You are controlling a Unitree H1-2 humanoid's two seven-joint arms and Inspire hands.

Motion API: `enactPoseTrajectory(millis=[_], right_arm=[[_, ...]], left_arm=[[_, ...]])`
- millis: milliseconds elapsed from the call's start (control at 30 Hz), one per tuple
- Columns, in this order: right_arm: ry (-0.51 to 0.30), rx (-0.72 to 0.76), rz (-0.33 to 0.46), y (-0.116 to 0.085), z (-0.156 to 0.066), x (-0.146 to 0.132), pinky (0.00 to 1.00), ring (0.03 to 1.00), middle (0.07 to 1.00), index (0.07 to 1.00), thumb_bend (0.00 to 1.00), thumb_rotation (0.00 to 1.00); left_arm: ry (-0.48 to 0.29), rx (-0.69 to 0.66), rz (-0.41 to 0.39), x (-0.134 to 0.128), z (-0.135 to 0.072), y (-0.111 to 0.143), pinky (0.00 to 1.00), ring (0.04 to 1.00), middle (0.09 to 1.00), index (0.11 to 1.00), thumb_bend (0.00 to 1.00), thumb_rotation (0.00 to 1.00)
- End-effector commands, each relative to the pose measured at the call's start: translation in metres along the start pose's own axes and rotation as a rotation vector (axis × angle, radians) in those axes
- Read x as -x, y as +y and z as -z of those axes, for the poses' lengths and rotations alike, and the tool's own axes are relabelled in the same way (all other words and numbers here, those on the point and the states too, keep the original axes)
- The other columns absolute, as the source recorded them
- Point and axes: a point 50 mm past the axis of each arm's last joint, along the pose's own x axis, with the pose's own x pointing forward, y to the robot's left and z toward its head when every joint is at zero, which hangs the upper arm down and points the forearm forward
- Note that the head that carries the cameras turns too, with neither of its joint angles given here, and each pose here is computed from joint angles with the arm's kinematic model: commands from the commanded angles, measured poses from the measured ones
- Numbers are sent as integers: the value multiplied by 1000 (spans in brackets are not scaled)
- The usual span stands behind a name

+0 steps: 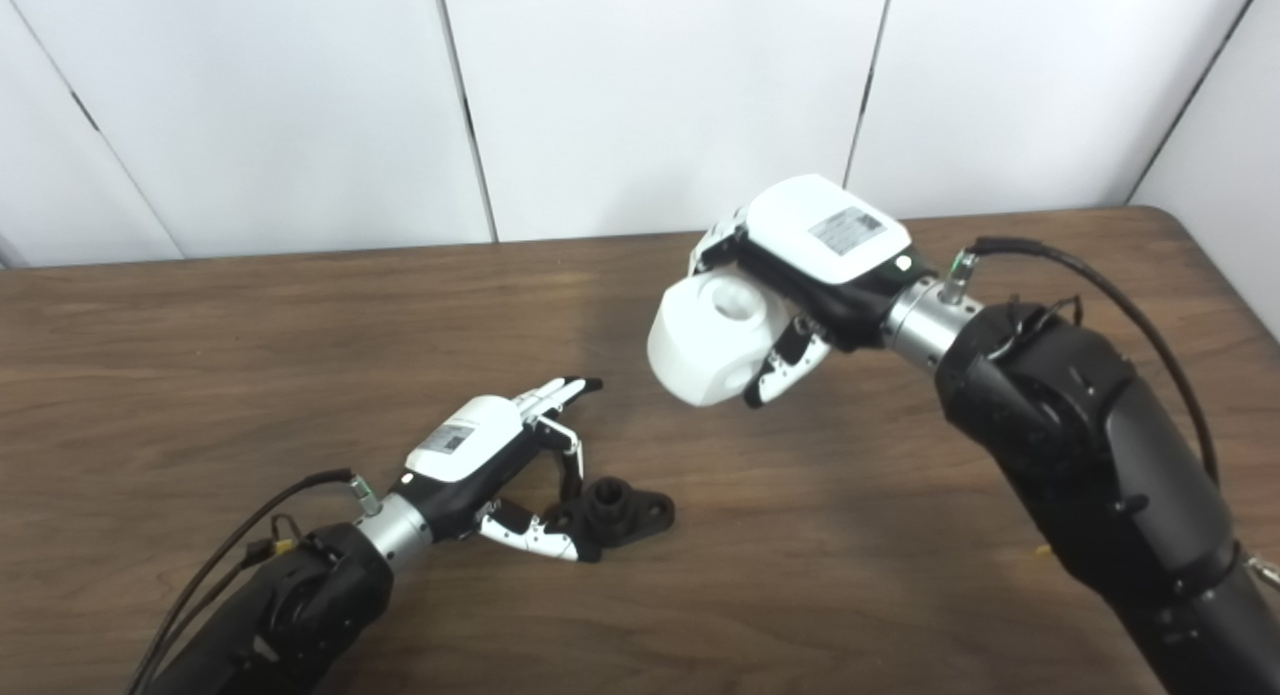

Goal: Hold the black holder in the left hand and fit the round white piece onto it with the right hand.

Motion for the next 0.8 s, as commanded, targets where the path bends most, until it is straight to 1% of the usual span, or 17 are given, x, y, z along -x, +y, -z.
enactPoseTrajectory(millis=[0, 167, 300, 533, 767], right_arm=[[-69, 31, 50, -12, -15, -1, 733, 776, 705, 479, 526, 139], [-117, 13, 30, -2, -26, -6, 747, 778, 703, 480, 525, 139], [-135, 25, 3, 4, -35, -12, 754, 780, 709, 480, 524, 142], [-163, 24, -19, 9, -43, -17, 724, 780, 712, 480, 525, 141], [-204, 34, -64, 13, -49, -18, 730, 785, 714, 480, 525, 140]], left_arm=[[58, -23, 167, 6, 4, -34, 938, 1000, 988, 488, 524, 67], [55, -15, 165, 6, 3, -36, 940, 1000, 987, 488, 524, 67], [56, -10, 162, 5, 3, -36, 946, 1000, 989, 488, 524, 67], [53, -6, 161, 3, 1, -34, 949, 1000, 985, 488, 524, 67], [51, -11, 153, 3, 0, -36, 936, 1000, 982, 488, 523, 68]])
